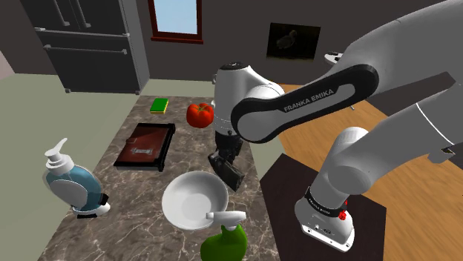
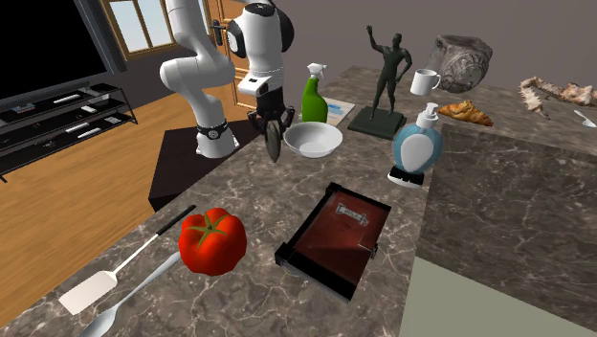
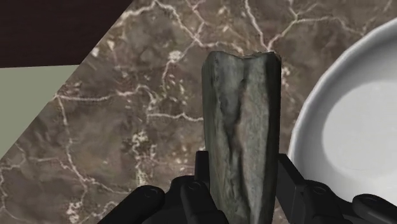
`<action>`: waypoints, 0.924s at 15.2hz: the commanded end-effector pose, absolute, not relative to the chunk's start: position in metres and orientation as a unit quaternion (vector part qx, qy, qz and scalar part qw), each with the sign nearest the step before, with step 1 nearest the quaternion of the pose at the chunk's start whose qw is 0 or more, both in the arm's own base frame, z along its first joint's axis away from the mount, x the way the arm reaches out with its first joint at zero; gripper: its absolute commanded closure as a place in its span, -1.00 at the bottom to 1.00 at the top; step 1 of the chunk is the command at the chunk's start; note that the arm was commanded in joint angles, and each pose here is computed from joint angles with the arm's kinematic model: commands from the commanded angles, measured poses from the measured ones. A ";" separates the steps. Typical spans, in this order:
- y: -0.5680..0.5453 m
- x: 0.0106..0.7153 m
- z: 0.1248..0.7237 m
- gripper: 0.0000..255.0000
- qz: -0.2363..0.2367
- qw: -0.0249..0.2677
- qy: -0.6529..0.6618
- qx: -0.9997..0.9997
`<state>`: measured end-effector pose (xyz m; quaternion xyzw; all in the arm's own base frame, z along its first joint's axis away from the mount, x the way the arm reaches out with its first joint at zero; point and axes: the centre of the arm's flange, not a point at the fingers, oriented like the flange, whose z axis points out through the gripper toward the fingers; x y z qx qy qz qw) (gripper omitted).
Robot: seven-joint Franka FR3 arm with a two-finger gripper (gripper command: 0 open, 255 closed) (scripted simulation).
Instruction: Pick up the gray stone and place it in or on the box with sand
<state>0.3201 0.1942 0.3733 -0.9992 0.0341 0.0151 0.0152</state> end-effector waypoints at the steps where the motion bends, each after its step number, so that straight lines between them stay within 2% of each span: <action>1: 0.195 0.319 0.383 1.00 0.015 0.015 0.034 -0.999; 14: 0.195 0.319 0.452 1.00 0.015 0.015 0.034 -0.999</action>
